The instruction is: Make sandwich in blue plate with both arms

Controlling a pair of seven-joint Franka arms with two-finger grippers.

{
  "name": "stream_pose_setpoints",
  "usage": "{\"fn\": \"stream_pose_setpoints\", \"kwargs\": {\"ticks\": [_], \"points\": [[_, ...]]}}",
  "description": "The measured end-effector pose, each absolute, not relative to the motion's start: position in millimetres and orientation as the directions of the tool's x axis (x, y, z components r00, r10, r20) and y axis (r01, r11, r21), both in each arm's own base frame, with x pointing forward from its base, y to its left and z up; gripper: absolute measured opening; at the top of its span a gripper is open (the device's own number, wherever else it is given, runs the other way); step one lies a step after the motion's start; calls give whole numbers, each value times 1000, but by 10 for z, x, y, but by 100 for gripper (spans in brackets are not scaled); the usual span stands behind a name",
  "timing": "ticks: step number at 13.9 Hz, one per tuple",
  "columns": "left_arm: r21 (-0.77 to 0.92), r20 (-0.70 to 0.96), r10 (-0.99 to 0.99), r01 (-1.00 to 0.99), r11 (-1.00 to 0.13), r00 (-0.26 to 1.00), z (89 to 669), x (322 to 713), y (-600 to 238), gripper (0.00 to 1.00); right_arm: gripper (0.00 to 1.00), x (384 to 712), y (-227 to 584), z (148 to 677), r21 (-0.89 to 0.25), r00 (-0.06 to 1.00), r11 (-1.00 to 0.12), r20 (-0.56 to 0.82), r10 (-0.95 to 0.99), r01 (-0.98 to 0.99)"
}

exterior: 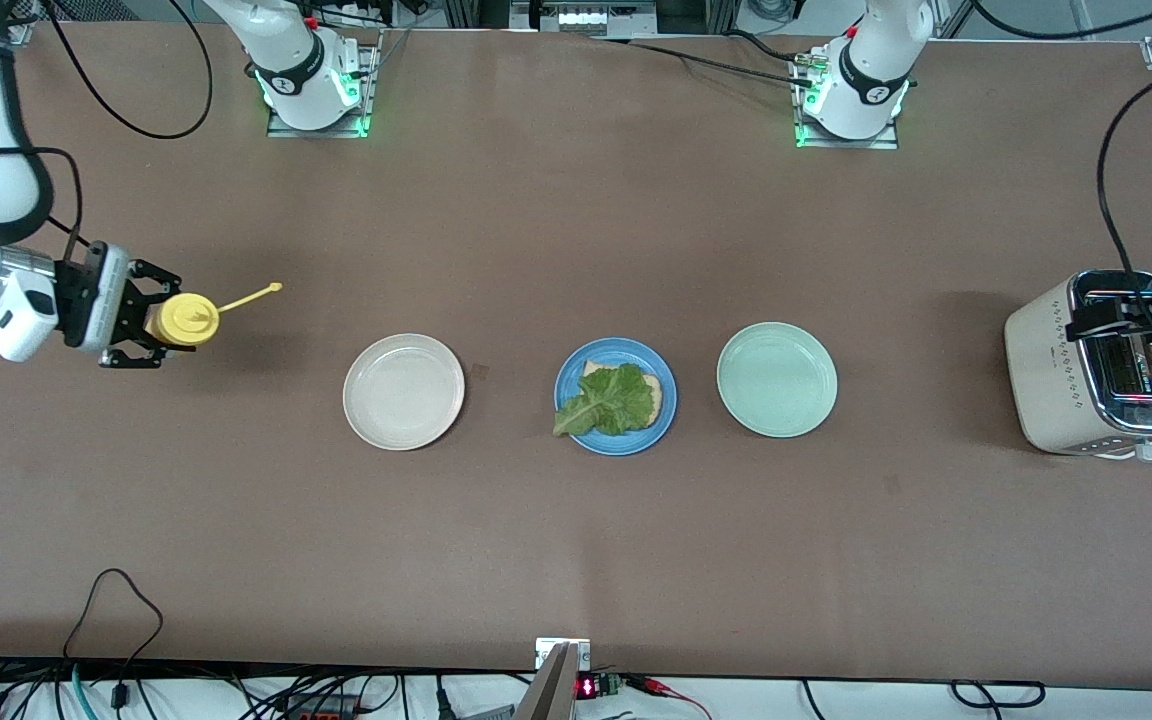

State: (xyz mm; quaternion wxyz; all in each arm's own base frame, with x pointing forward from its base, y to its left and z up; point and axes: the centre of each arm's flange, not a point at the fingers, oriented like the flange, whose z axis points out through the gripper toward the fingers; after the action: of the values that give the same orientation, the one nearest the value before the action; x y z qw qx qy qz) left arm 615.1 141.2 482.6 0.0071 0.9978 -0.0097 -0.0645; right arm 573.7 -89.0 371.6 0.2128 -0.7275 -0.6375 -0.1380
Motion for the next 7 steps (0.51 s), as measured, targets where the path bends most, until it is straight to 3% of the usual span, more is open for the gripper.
{"fn": "stream_pose_setpoints", "kwargs": {"ticks": [7], "points": [[-72,-114,-147,-156,-985,982,4726,6060,2296,100,51,5292,-1894,2969,-150,131,-33,710,692,988]]}}
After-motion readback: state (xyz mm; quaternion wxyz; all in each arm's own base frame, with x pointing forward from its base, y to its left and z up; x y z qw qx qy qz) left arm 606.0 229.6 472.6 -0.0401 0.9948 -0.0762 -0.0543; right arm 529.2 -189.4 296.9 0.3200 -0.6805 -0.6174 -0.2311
